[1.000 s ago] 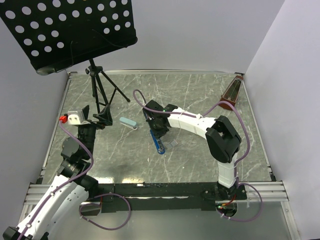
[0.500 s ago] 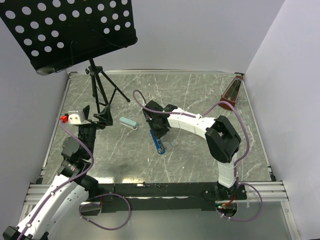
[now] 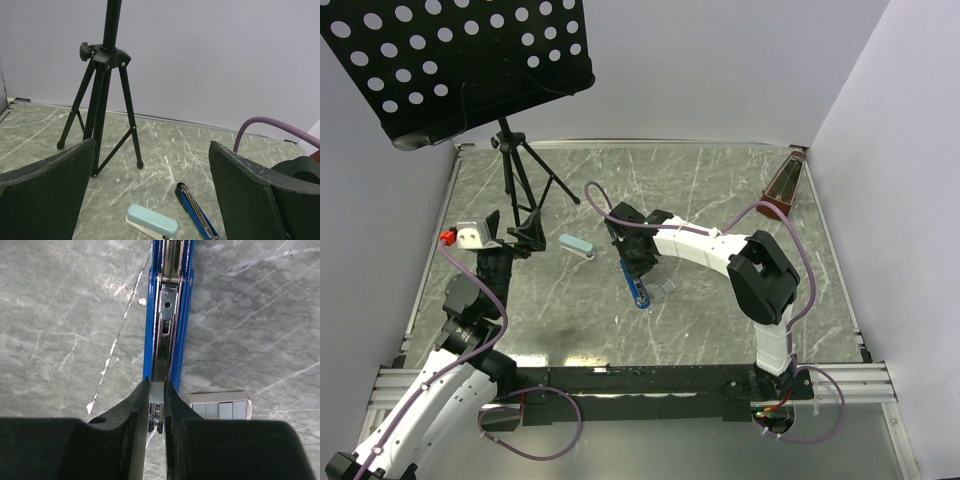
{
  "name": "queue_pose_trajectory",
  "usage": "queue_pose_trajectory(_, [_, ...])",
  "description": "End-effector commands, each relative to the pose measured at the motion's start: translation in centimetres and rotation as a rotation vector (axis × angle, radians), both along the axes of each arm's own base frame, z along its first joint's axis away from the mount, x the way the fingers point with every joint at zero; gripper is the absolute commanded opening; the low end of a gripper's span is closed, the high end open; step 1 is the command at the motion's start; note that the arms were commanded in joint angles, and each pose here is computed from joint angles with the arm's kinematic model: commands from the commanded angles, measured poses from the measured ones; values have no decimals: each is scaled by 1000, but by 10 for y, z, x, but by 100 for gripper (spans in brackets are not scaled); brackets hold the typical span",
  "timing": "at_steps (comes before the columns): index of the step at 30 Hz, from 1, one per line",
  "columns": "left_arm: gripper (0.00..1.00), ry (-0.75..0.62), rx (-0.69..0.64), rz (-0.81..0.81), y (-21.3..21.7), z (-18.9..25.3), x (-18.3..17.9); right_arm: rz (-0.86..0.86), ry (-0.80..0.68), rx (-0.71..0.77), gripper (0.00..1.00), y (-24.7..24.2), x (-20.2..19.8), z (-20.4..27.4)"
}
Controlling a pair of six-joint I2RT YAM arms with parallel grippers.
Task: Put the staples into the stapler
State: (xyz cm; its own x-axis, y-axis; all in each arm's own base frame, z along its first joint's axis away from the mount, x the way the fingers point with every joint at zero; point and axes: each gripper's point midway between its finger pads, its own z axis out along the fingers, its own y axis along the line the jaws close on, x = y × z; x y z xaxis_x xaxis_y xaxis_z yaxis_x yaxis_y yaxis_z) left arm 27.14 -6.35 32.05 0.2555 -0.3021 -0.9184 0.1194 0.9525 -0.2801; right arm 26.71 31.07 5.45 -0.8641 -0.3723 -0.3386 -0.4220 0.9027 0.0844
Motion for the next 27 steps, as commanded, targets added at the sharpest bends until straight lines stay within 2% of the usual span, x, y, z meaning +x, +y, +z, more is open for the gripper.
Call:
queue_pose_trajectory(1, [99,-26,-16,-1,0,7,-1,-3,16,-20,17,-1,-4,-8])
queue_pose_trajectory(27, [100,-27,-15,-2,0,7,-1,-15,29,-41,18,-6,-8,-14])
